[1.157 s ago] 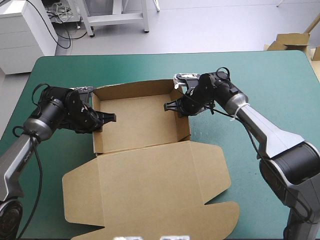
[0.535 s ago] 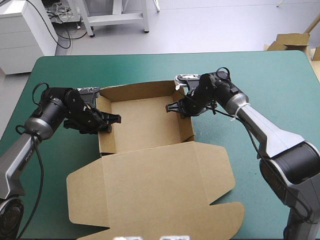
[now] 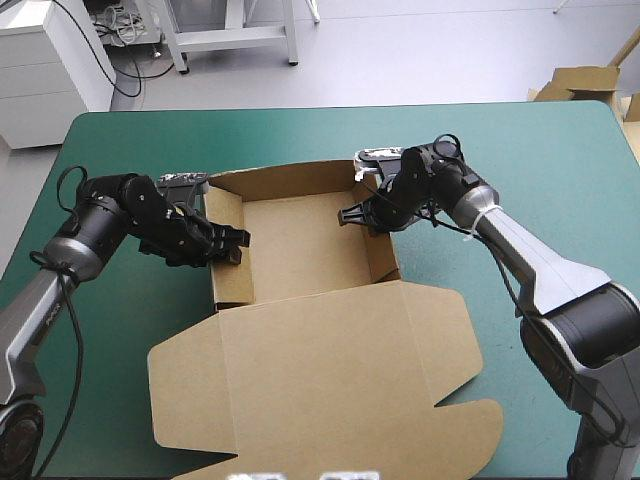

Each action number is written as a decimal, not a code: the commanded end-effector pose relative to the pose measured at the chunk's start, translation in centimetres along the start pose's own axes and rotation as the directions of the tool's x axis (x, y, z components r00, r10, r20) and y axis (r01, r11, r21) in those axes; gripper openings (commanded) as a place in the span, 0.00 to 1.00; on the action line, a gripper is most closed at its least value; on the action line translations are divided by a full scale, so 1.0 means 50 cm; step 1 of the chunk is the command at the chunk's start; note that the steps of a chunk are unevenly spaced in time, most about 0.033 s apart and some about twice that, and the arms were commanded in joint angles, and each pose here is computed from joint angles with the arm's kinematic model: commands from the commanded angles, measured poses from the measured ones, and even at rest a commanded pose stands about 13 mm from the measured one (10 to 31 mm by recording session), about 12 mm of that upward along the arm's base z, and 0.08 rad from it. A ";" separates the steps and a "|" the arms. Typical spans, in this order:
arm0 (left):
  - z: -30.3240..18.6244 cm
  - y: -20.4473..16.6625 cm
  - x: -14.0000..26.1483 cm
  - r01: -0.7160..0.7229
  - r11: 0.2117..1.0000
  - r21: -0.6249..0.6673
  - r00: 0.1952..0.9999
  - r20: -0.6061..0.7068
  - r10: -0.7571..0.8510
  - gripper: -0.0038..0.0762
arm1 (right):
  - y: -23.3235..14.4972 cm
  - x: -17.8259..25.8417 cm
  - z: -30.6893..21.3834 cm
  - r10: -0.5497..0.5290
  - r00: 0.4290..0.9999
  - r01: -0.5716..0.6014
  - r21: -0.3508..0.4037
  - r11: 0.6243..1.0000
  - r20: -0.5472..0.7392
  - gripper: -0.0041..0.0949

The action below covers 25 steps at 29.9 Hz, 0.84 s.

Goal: Fold the box

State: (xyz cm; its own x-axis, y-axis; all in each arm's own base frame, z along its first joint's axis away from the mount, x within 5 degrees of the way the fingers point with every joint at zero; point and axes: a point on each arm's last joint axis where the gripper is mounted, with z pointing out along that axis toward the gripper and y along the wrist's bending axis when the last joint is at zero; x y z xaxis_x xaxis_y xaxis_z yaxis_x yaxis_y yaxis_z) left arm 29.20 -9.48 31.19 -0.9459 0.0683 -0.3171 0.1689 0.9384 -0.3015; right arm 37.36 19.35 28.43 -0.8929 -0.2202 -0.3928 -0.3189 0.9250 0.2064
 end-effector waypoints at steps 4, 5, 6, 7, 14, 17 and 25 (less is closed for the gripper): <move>-0.065 -0.041 0.002 -0.002 0.993 0.119 0.993 0.117 -0.012 0.58 | 0.026 -0.017 -0.070 0.006 0.993 0.002 -0.063 0.998 0.118 0.02; -0.067 -0.042 0.004 -0.010 0.993 0.119 0.993 0.120 -0.004 0.58 | 0.026 -0.017 -0.070 0.004 0.993 0.003 -0.061 0.998 0.119 0.02; -0.069 -0.042 0.005 -0.011 0.993 0.120 0.993 0.116 -0.003 0.58 | 0.025 -0.017 -0.070 0.003 0.993 0.004 -0.059 0.998 0.119 0.02; -0.070 -0.042 0.006 -0.012 0.993 0.120 0.993 0.117 -0.003 0.58 | 0.025 -0.017 -0.070 0.003 0.993 0.004 -0.059 0.998 0.119 0.02; -0.071 -0.042 0.011 -0.012 0.993 0.120 0.996 0.094 0.001 0.57 | 0.027 -0.017 -0.070 0.008 0.993 0.000 -0.067 0.998 0.118 0.02; -0.071 -0.042 0.009 0.002 0.993 0.122 0.995 0.102 -0.014 0.57 | 0.028 -0.017 -0.070 0.013 0.993 -0.005 -0.076 0.997 0.117 0.02; -0.071 -0.041 0.006 -0.002 0.993 0.114 0.993 0.116 -0.012 0.35 | 0.028 -0.017 -0.070 0.017 0.993 -0.008 -0.076 0.997 0.120 0.02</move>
State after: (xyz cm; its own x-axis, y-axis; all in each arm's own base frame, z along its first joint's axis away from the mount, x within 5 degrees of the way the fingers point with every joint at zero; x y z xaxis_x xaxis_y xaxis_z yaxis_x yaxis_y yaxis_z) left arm 28.15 -9.38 32.41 -0.9404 0.0745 -0.3318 0.1849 0.9309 -0.3152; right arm 37.36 19.34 28.42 -0.8918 -0.2239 -0.3930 -0.3218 0.9247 0.2033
